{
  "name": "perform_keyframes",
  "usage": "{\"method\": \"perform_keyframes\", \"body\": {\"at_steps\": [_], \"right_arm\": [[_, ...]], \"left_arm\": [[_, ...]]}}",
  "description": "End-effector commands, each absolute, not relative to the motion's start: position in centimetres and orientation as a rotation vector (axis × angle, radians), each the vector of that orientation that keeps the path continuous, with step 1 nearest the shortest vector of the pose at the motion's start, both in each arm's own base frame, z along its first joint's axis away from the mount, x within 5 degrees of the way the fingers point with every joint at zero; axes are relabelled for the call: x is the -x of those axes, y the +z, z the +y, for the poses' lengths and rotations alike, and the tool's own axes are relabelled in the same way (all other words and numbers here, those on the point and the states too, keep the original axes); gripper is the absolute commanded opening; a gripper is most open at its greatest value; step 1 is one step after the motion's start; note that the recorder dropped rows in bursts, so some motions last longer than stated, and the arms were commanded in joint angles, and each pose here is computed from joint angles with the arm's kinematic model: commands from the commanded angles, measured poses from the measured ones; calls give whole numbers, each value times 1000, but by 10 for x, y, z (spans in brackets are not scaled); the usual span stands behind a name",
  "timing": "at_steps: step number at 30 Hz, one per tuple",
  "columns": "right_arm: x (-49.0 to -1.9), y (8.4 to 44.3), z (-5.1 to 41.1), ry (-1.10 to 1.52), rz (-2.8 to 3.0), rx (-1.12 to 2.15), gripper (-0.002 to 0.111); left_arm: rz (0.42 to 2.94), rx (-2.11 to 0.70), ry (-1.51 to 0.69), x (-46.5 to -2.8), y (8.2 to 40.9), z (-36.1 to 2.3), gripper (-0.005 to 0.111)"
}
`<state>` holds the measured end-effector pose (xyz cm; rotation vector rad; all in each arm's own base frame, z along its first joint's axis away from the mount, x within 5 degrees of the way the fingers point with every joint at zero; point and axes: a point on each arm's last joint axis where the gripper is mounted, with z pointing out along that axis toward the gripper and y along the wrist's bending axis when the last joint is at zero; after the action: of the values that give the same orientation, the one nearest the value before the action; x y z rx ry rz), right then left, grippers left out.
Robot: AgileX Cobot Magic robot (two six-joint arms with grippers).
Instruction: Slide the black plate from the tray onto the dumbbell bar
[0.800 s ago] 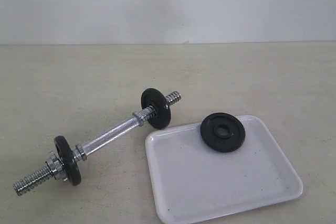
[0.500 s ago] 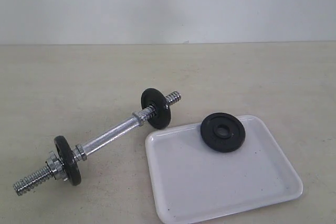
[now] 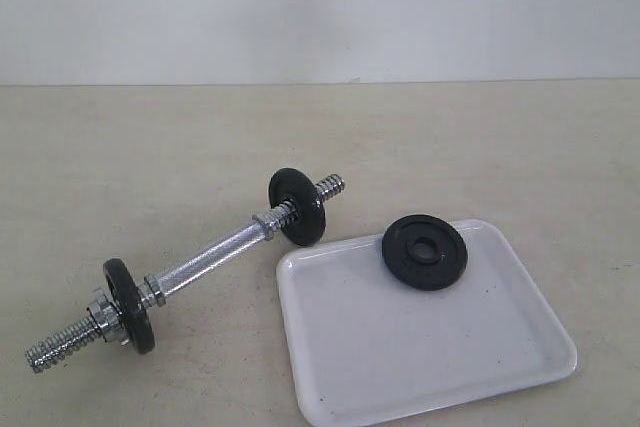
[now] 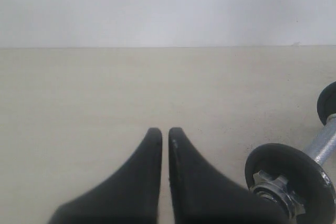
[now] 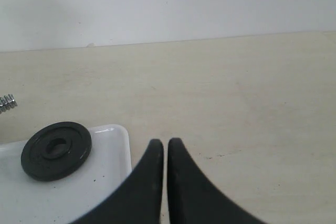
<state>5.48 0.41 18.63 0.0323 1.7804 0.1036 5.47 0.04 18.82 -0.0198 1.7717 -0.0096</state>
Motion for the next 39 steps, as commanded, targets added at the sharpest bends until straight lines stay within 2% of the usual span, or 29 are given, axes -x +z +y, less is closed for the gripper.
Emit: {"method": "perform_keyframes", "body": {"at_steps": [1, 26, 29, 35, 39], "right_arm": [[-55, 187, 4, 95, 1770, -24, 0], [-55, 187, 4, 95, 1770, -24, 0], [-55, 187, 4, 95, 1770, -24, 0], [-55, 187, 4, 95, 1770, -24, 0], [-55, 187, 4, 95, 1770, -24, 0]], "left_arm": [[1769, 24, -18, -55, 187, 0, 4], [1745, 41, -36, -55, 189, 0, 4], [1605, 212, -232, -56, 201, -2, 4], [1098, 653, -705, -51, 234, 11, 4], [806, 756, -912, -42, 252, 19, 4]]}}
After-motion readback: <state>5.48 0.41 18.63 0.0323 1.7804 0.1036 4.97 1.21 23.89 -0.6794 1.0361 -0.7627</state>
